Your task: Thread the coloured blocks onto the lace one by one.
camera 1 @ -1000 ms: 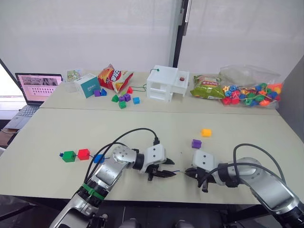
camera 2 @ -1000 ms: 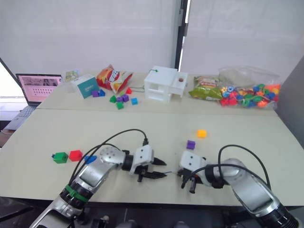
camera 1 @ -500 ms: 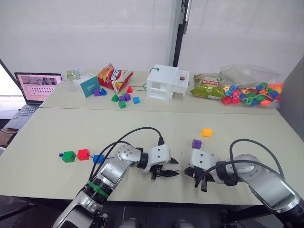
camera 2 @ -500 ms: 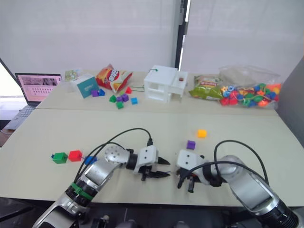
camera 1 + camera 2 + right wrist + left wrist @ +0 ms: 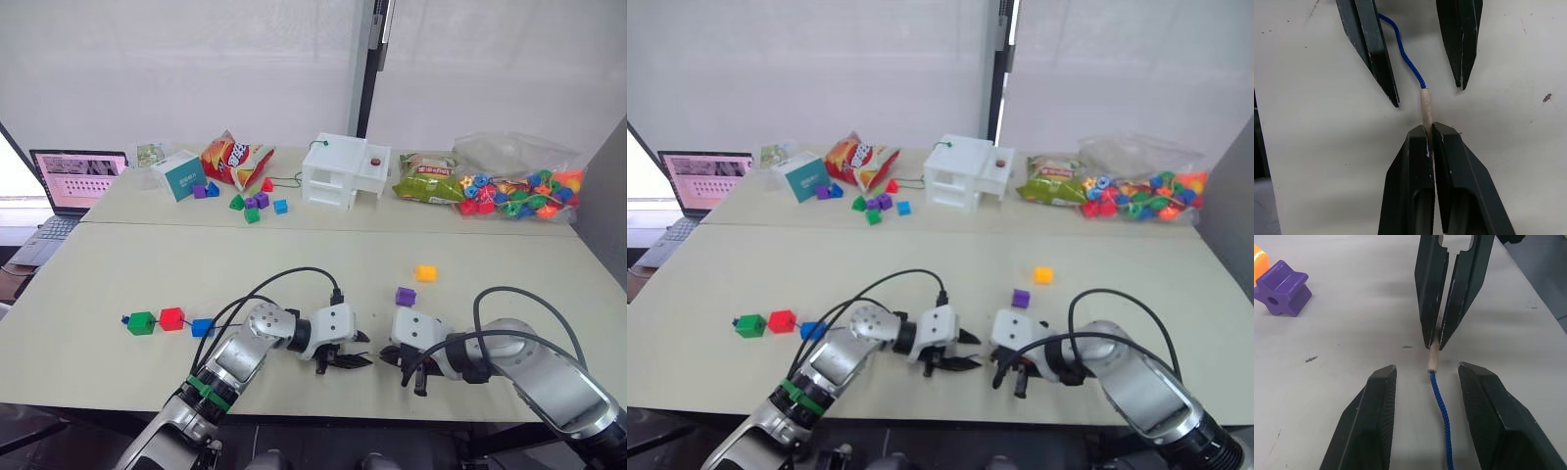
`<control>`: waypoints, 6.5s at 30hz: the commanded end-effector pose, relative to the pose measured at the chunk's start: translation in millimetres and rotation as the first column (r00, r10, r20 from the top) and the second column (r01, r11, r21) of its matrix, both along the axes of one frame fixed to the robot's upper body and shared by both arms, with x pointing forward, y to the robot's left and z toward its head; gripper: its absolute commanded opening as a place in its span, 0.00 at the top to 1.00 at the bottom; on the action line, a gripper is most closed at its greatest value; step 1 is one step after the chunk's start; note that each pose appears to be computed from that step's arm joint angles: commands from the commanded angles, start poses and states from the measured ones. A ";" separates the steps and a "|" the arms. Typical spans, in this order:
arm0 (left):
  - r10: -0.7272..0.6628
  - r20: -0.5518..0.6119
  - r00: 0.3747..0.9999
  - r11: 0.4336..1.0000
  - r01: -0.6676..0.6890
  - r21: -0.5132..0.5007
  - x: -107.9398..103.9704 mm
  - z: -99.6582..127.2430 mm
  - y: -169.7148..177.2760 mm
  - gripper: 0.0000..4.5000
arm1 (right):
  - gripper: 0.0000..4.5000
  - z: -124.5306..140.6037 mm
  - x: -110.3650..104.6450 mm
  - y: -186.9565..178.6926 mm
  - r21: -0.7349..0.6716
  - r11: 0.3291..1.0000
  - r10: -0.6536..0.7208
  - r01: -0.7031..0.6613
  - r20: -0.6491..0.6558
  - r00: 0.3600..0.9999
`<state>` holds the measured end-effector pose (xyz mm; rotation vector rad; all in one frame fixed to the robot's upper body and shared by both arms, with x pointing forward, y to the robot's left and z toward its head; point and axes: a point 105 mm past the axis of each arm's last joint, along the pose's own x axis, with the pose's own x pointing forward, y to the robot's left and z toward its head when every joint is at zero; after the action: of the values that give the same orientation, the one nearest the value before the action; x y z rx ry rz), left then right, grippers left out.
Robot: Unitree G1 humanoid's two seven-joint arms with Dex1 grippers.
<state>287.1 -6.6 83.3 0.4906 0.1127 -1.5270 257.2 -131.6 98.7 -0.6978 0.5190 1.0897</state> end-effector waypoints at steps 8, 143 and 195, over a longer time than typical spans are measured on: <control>-0.007 0.004 1.000 0.999 0.007 -0.034 -1.6 6.5 -2.5 0.94 | 1.00 8.6 -1.9 2.2 0.002 1.000 0.016 -0.016 0.022 1.000; 0.175 -0.051 0.983 0.984 -0.175 -0.001 7.6 25.3 61.9 1.00 | 0.74 17.0 42.4 2.3 0.695 0.322 -0.905 0.643 0.027 0.424; 0.172 -0.109 0.979 0.982 -0.163 0.093 -22.8 33.7 74.5 1.00 | 0.06 -1.7 33.4 4.4 0.147 0.943 0.288 -0.299 0.086 0.954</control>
<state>266.6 73.4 108.5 0.4380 0.3406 -1.3730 287.1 -128.0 90.8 -0.6461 0.3134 1.3577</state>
